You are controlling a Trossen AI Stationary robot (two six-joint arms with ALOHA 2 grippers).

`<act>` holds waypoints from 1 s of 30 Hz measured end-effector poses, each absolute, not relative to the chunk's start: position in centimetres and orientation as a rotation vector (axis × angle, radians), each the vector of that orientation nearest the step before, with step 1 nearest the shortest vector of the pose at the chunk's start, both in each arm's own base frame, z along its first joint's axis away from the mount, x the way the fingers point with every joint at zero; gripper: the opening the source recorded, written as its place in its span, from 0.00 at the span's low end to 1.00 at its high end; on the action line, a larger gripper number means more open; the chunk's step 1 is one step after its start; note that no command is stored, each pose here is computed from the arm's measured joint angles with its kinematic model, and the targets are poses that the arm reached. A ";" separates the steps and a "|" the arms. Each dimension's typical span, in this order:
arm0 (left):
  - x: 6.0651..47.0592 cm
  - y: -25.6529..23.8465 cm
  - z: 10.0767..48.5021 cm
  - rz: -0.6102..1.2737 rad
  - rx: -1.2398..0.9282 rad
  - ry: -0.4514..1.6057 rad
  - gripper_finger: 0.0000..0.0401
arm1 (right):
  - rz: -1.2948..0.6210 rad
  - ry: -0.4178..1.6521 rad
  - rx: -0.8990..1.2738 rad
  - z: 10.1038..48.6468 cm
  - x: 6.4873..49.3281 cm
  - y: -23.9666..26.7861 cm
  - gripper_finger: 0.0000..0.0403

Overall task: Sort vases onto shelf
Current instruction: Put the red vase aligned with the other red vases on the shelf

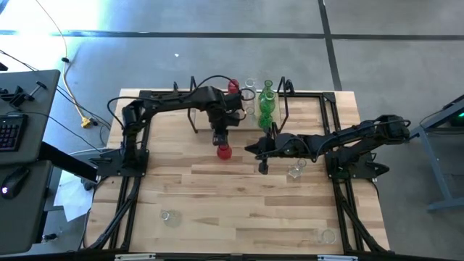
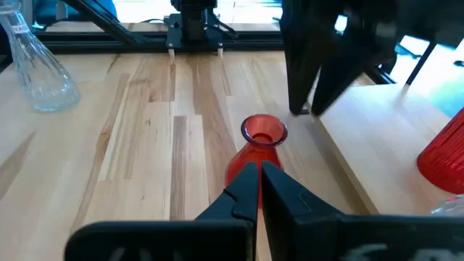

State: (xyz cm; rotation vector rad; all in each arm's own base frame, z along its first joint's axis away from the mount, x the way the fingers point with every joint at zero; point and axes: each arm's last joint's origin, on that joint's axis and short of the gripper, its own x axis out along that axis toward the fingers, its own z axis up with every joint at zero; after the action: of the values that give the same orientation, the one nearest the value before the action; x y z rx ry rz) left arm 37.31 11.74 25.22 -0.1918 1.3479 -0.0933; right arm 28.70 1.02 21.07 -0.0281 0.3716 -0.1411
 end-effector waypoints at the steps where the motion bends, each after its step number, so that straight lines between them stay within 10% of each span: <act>1: 37.2 11.5 25.7 -0.094 -0.183 1.336 0.23 | -0.141 0.376 -0.029 21.0 28.7 1.0 0.00; 13: 37.3 4.2 27.8 -0.194 0.027 1.350 0.27 | -0.212 0.515 -0.077 19.8 28.0 1.5 0.00; 30: 38.2 4.7 26.5 0.020 0.022 1.381 0.65 | -0.183 0.401 -0.137 22.6 26.3 4.8 0.00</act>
State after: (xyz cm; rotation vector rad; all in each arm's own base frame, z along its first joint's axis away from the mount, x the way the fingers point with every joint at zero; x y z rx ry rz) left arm 38.16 4.74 26.53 0.0217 1.3805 0.0201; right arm 26.26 4.85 22.62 -0.1370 0.4011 -0.1835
